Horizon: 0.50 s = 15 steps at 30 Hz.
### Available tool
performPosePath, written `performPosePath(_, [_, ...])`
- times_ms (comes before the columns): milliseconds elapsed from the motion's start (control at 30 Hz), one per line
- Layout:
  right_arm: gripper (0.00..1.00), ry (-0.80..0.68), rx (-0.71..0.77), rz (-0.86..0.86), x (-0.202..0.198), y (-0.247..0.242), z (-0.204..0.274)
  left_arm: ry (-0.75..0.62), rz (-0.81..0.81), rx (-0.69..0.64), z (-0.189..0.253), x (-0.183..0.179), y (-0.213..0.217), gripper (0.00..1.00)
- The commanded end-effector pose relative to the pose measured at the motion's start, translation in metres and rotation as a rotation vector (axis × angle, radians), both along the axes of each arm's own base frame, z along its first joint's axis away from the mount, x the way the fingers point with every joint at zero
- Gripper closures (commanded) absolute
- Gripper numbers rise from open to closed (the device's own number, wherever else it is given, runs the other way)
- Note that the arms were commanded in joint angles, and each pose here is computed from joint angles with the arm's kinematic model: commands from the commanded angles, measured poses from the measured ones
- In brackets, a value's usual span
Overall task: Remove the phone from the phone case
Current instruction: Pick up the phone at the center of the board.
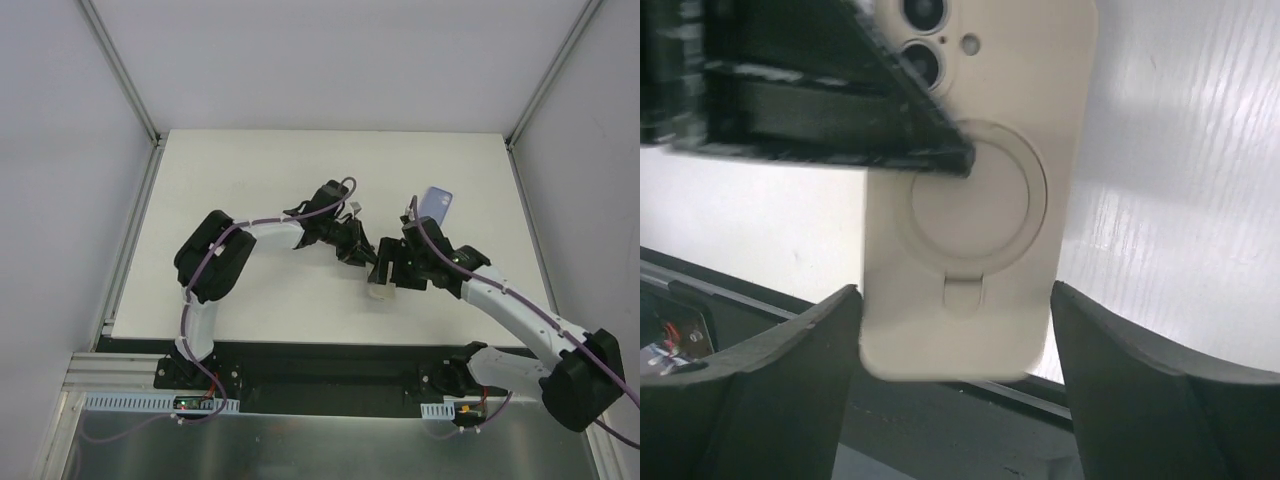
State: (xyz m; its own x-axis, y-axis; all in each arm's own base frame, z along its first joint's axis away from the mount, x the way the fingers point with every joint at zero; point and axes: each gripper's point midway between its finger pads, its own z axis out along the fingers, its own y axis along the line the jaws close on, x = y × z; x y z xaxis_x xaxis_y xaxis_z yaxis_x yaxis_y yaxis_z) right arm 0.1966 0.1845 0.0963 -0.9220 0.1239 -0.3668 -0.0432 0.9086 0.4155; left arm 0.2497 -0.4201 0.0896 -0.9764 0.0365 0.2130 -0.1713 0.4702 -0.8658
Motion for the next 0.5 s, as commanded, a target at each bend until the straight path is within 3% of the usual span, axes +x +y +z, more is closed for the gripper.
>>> performPosePath(0, [0.25, -0.251, -0.213, -0.021, 0.008, -0.033, 0.060, -0.080, 0.110, 0.207, 0.001, 0.013, 0.041, 1.00])
performPosePath(200, [0.28, -0.388, -0.407, 0.089, 0.005, -0.009, 0.085, -0.097, 0.130, 0.284, 0.003, 0.012, 0.053, 1.00])
performPosePath(467, [0.26, -0.437, -0.640, 0.315, -0.002, 0.044, 0.067, -0.106, 0.141, 0.314, 0.009, 0.010, 0.060, 1.00])
